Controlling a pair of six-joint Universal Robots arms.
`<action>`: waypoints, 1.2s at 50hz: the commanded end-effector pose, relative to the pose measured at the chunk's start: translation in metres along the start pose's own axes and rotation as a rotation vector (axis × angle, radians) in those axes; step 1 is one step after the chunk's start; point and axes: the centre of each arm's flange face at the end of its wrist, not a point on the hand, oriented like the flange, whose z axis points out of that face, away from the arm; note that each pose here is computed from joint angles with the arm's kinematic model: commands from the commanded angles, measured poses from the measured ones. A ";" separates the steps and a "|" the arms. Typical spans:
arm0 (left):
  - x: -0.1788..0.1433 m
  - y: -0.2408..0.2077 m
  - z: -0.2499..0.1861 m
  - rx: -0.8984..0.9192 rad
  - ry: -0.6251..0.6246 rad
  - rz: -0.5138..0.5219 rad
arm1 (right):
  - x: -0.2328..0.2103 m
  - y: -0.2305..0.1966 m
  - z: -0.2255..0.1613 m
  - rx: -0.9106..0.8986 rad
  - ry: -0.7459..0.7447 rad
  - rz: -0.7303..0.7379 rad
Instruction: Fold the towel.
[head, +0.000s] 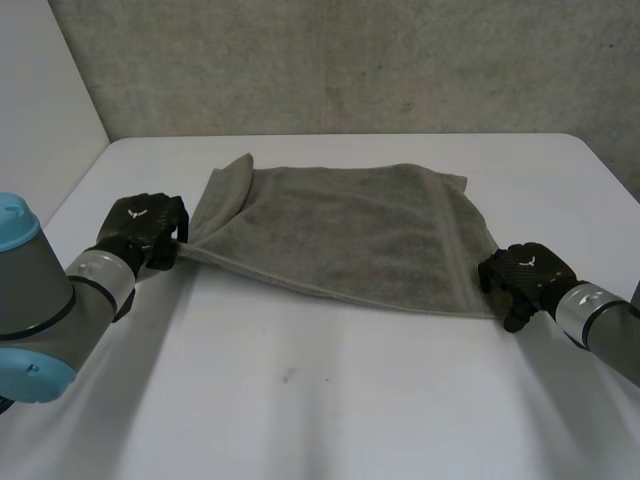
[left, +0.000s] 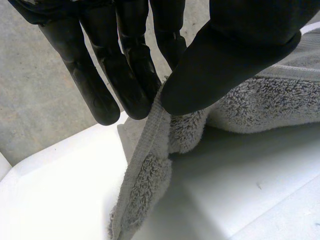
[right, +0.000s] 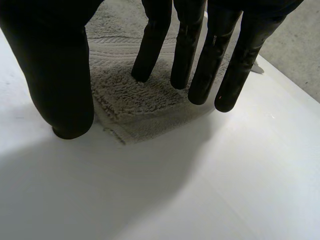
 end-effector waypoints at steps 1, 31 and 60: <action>0.000 0.001 0.000 -0.002 0.000 0.001 | 0.005 -0.002 0.007 0.014 0.004 -0.010; 0.000 0.002 0.001 -0.005 0.002 0.000 | 0.017 -0.027 0.031 0.100 0.030 -0.065; 0.001 0.005 -0.001 -0.015 0.003 -0.002 | 0.006 -0.021 0.024 0.017 -0.023 -0.025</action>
